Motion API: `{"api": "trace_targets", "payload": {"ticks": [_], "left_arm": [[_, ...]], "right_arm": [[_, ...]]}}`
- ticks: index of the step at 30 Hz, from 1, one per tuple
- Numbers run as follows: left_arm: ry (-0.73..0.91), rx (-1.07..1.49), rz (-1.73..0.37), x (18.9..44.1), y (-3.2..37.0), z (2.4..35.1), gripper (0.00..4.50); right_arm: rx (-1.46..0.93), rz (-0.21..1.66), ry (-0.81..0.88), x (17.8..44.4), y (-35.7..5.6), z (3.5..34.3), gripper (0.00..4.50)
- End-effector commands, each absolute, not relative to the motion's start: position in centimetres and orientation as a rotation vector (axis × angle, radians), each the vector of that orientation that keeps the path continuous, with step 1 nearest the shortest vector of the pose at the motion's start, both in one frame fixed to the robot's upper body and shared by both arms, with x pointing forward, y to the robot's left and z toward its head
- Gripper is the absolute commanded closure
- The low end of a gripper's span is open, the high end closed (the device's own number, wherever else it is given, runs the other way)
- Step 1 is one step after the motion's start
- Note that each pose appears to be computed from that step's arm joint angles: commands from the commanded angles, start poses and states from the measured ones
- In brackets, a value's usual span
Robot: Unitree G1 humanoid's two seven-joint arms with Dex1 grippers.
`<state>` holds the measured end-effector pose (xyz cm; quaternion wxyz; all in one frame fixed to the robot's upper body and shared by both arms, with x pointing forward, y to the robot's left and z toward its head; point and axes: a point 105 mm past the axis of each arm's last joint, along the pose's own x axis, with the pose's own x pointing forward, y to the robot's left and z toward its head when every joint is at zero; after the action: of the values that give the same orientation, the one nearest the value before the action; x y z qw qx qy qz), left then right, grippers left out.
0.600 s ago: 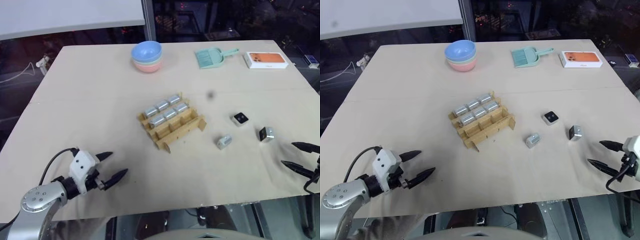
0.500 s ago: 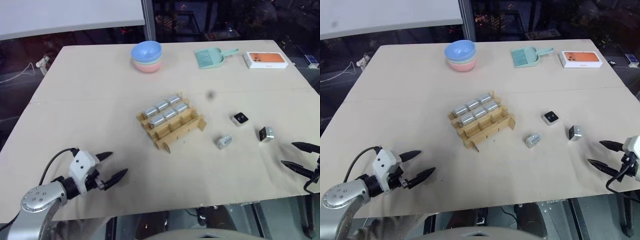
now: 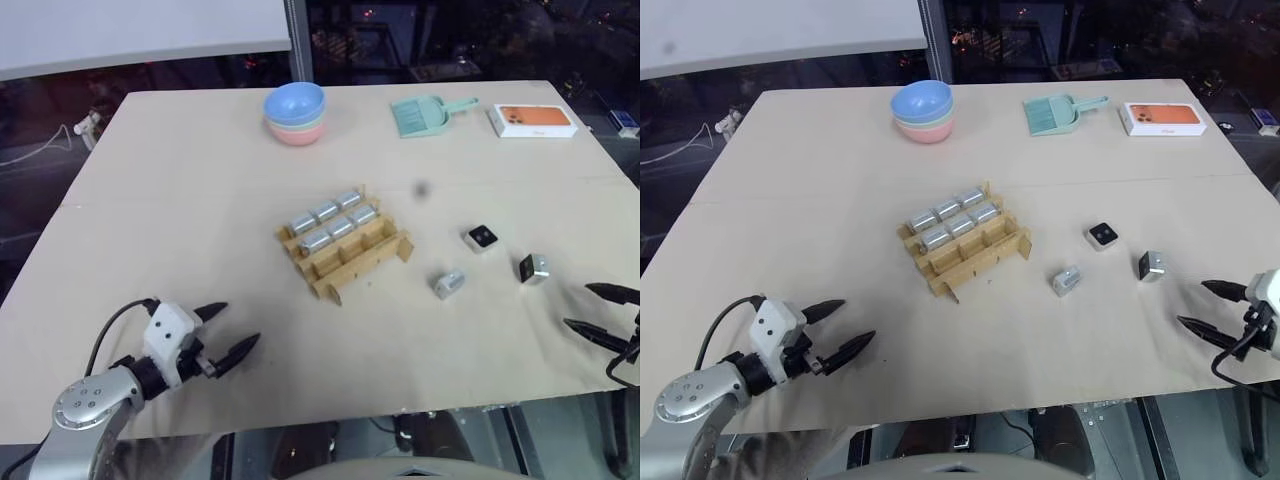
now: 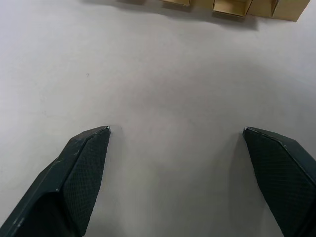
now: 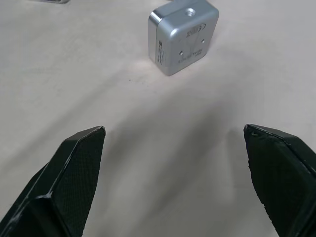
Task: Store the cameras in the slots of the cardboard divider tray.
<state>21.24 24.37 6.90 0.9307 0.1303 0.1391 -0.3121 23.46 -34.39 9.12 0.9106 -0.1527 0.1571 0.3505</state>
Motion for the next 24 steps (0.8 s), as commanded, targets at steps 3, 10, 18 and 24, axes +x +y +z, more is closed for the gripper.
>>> {"api": "trace_targets", "payload": {"ticks": [3, 10, 18, 24], "left_arm": [[0.247, 0.293, -0.672, 21.7, 23.9, 7.8, 0.0], [0.181, 0.316, -0.662, 23.2, 24.6, 11.5, 0.0], [0.048, 0.31, -0.955, 23.0, 22.6, 19.5, 0.0], [0.081, 0.374, -1.158, 22.5, 21.0, 21.6, 0.0]], "right_arm": [[-0.32, 0.67, 0.306, 24.0, -34.2, 10.0, 0.04], [-0.133, 0.418, 0.479, 24.9, -33.7, 9.6, 0.04], [-0.005, 0.351, 0.39, 26.5, -28.5, 12.5, 0.04], [-0.016, 0.238, 0.385, 27.5, -27.1, 12.8, 0.04]]}}
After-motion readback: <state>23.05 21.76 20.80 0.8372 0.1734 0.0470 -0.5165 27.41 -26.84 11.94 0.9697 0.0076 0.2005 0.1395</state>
